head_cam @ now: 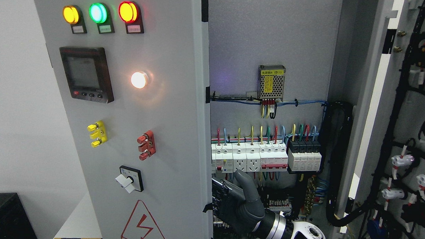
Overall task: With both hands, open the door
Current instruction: 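Keep swinging the door open with the right hand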
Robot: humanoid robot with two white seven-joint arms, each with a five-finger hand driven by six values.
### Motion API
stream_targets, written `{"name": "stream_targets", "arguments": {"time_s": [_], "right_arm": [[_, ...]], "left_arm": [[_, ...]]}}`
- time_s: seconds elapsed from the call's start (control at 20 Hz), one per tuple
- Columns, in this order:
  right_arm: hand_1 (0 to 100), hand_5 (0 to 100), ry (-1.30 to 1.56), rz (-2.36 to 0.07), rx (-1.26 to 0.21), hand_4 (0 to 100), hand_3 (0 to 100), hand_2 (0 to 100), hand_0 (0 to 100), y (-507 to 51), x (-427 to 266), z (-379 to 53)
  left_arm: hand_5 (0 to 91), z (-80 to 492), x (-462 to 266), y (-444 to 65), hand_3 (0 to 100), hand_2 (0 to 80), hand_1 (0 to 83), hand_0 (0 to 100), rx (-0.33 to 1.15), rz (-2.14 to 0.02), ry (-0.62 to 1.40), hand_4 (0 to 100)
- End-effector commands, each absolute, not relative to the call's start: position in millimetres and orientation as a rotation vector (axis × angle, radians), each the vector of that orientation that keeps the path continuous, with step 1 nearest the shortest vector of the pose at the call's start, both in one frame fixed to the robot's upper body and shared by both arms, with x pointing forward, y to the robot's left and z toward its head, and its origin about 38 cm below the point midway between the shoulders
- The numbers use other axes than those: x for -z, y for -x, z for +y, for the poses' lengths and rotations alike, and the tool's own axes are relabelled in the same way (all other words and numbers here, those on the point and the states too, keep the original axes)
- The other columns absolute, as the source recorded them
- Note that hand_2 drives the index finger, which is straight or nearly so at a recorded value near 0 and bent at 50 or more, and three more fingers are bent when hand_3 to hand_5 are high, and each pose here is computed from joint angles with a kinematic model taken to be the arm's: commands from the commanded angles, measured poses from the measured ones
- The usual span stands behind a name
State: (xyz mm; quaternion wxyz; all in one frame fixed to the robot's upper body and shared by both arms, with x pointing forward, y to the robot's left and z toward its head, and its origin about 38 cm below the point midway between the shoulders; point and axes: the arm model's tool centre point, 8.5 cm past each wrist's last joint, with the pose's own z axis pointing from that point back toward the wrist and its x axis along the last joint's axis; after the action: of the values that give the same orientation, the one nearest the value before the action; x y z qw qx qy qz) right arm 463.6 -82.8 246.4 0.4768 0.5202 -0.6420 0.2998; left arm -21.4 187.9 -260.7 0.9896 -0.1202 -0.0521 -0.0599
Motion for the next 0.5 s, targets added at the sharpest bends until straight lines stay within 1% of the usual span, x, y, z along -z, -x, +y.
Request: {"name": "stream_targets", "arguments": {"time_s": [0.0, 0.25, 0.45], "right_arm": [[0, 0, -1.203, -1.578, -0.745, 0, 0, 0, 0, -469.9, -240.1, -105.7], [0, 0, -1.180, -1.576, -0.748, 0, 0, 0, 0, -474.3, -233.6, -114.9], [0, 0, -1.183, -1.608, -0.798, 0, 0, 0, 0, -472.3, -225.7, -109.6]], "left_arm": [[0.0, 188.3, 260.9, 18.2, 0, 0.0, 21.2, 84, 0.120, -0.114, 0.239, 0], [0.0, 188.3, 260.9, 18.2, 0, 0.0, 21.2, 84, 0.122, -0.114, 0.239, 0], [0.0, 188.3, 260.9, 18.4, 0, 0.0, 21.2, 84, 0.121, -0.113, 0.239, 0]]}}
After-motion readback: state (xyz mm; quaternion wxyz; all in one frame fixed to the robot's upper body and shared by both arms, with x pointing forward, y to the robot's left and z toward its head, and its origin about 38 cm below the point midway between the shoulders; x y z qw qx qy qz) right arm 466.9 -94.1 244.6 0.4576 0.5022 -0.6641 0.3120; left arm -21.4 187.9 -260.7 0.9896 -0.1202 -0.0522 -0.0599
